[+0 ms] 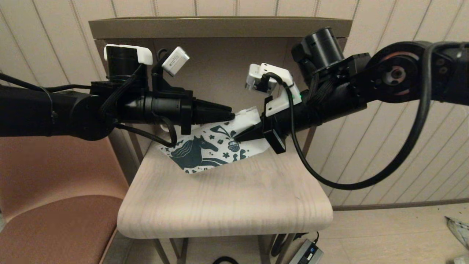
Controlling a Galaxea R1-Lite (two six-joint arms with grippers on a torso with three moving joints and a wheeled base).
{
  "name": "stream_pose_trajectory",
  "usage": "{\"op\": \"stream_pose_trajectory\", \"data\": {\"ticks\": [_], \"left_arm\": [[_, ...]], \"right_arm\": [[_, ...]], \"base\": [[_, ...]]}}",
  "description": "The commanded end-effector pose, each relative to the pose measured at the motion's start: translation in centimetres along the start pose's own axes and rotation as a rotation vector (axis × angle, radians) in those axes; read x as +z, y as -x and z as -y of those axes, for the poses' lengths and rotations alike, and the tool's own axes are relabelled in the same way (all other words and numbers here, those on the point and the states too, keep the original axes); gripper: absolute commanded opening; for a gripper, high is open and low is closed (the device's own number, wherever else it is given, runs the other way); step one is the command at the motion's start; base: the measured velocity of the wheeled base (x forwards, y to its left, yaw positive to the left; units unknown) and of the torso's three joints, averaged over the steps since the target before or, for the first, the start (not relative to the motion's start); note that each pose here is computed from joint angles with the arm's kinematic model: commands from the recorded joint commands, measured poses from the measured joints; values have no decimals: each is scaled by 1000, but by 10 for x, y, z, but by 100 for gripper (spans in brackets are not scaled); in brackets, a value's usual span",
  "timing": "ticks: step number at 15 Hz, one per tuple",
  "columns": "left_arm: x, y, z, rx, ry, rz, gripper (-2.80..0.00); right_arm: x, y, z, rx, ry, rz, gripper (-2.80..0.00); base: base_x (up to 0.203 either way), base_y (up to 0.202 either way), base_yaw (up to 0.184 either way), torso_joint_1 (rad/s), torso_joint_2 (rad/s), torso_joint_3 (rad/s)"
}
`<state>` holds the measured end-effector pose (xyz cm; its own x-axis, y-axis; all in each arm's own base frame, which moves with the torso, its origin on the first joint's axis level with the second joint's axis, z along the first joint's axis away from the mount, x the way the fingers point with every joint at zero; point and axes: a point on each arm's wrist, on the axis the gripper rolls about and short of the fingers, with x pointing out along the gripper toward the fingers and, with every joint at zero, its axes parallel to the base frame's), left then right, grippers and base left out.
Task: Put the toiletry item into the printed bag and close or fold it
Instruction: Hand it to the other hand
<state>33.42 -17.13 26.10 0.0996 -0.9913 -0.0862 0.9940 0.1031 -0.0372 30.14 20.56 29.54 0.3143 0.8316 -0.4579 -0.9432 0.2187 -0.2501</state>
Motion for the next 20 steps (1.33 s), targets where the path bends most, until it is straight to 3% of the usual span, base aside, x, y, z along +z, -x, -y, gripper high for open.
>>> {"op": "stream_pose_trajectory", "data": {"ticks": [1,17,18,20], "left_arm": [[0,-1,0,-13,-3,2,0],[0,-1,2,-23,-4,4,0],[-1,-1,2,-22,-5,3,-280],[-1,-1,2,-22,-7,5,-280]], "right_arm": [[-1,-2,0,7,1,-2,-280],[-2,-15,-1,35,-6,-2,-280],[-3,-15,-1,35,-7,-3,-280],[-3,-16,-1,35,-6,-2,-280]], "base": [[0,0,0,0,0,0],[0,0,0,0,0,0],[0,0,0,0,0,0],[0,0,0,0,0,0]]}}
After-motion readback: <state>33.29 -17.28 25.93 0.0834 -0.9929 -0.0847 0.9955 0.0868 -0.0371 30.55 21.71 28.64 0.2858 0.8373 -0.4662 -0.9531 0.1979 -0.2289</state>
